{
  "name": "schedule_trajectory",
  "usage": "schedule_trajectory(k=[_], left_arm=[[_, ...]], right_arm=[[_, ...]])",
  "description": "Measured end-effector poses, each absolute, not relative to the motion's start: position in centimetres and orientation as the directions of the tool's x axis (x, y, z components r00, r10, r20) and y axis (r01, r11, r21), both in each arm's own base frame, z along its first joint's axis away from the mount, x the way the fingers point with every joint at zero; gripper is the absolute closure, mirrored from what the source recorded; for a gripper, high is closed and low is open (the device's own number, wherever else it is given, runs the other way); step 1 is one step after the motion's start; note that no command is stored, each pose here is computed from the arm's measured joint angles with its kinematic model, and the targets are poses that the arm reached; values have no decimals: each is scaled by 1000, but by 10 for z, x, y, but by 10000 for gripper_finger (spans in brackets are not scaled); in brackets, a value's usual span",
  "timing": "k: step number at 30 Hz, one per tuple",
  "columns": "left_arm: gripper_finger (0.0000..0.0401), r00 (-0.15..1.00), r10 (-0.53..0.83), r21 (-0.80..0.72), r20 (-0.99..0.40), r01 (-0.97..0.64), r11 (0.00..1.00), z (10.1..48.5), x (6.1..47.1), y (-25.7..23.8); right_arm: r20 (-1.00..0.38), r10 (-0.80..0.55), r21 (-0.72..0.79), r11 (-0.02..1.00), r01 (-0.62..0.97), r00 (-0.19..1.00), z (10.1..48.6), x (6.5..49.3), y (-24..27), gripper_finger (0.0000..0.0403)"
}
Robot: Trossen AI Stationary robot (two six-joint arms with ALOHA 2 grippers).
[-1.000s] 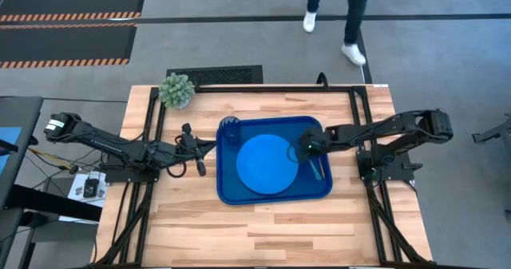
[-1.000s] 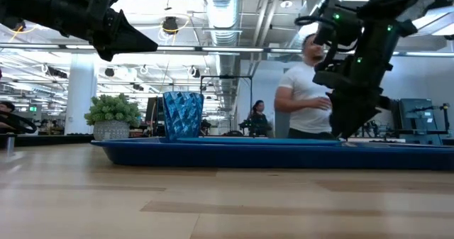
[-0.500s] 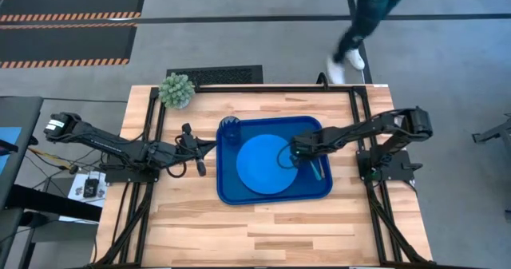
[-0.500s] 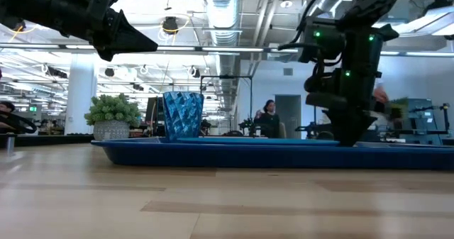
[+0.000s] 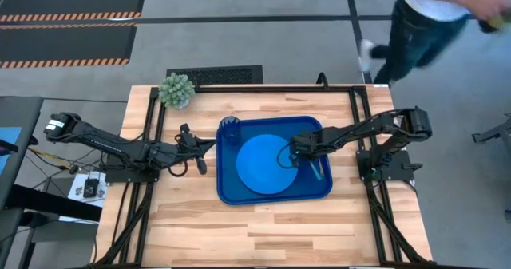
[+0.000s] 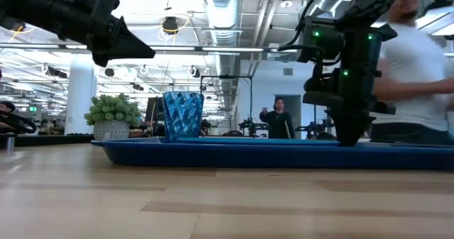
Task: Pick and place plate/cup/fork/spoon on tray
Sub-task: Put the blue fork on the blue tray to the left of the black spoon
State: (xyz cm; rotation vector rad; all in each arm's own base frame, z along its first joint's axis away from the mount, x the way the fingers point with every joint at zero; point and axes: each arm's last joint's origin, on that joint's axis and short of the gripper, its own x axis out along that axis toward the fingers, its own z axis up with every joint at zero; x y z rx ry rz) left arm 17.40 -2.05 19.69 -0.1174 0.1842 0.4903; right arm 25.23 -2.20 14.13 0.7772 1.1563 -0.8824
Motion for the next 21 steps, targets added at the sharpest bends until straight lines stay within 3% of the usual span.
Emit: schedule_trajectory(k=[16, 21], left_arm=[[401, 849, 483, -61, -213, -505, 861, 195, 173, -20], [401, 850, 483, -67, -212, -506, 860, 195, 173, -20]], right_arm=[[-979, -137, 120, 196, 973, 149, 142, 250, -21, 379], [-980, -140, 118, 159, 980, 140, 142, 249, -21, 374]])
